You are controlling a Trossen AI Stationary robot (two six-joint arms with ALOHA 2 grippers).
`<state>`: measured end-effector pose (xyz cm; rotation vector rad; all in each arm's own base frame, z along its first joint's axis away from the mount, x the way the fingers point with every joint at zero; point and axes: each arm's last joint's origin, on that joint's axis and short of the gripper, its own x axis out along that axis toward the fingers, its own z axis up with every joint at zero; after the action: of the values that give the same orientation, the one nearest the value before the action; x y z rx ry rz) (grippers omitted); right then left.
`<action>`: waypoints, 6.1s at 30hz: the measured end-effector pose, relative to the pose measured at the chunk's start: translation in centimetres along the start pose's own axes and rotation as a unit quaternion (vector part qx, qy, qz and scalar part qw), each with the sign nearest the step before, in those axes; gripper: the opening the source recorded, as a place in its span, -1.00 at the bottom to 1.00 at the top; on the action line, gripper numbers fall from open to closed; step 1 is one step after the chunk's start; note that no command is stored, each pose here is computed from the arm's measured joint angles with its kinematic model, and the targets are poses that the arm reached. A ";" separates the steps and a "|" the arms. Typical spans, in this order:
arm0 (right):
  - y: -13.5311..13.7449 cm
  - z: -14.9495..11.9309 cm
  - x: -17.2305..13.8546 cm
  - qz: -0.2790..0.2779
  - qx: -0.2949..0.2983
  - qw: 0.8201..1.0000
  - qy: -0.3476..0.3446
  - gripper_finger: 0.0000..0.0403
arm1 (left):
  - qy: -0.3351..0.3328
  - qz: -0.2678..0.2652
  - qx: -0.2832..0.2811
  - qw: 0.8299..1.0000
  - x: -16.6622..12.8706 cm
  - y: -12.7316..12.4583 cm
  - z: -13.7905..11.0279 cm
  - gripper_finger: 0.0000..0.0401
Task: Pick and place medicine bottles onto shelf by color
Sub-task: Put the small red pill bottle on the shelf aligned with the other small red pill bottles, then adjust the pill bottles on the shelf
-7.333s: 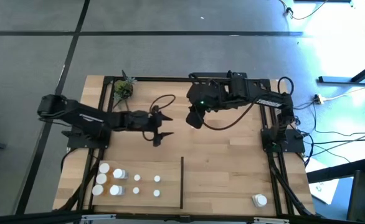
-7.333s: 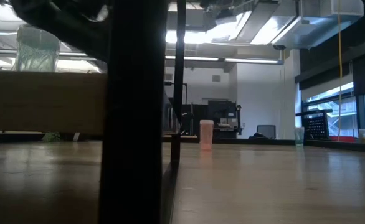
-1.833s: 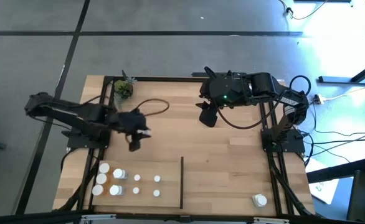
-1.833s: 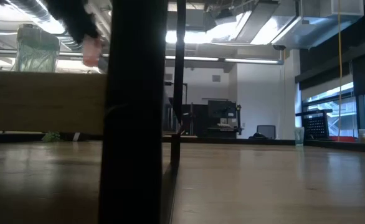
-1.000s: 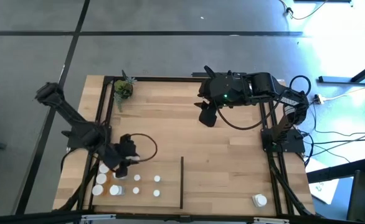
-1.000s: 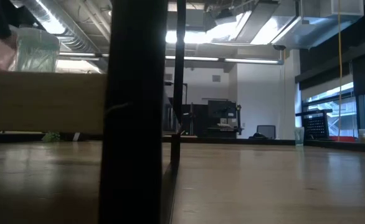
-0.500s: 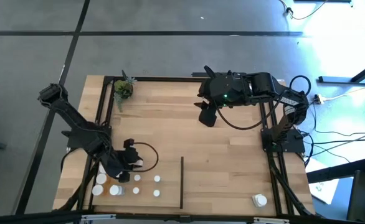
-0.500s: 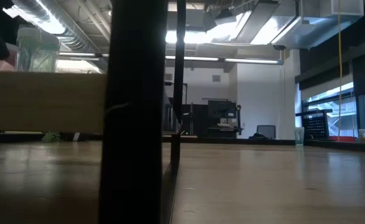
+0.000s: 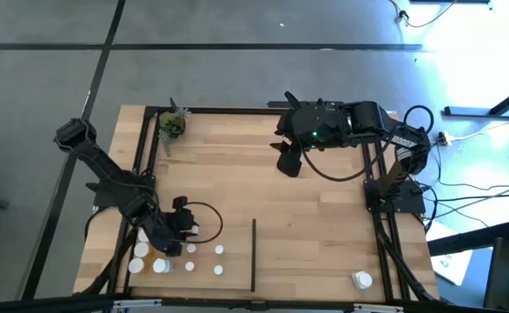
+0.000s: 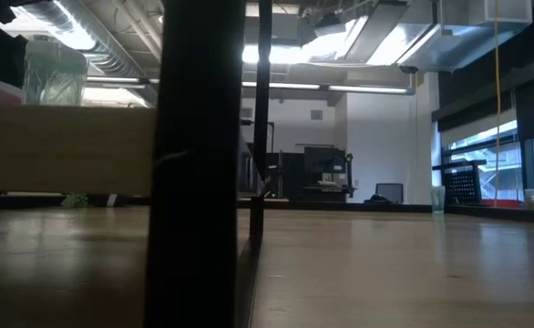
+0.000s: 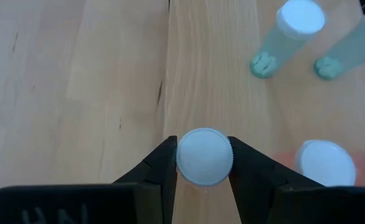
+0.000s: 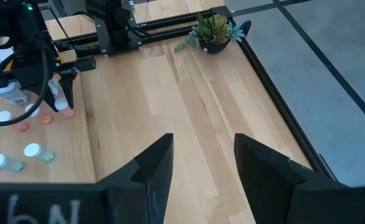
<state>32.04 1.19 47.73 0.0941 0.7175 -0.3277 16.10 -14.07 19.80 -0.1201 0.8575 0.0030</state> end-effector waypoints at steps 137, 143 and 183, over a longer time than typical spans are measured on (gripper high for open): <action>2.4 -1.0 -1.7 0.186 -0.097 0.977 0.031 -0.15 | 0.255 -0.023 -0.087 0.963 -3.9 -1.5 0.6 -0.30; 2.4 -1.0 -1.6 0.186 -0.098 0.977 0.031 -0.15 | 0.247 -0.043 -0.081 0.965 -4.1 -2.1 0.4 -0.30; -1.1 -1.8 -2.1 0.035 -0.064 0.994 0.077 -0.15 | 0.042 -0.009 0.003 0.999 -4.3 3.3 12.2 -0.30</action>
<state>29.04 1.07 47.80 0.0217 0.8838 -0.2081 22.30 -9.27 30.63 -0.1241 0.9399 -0.0222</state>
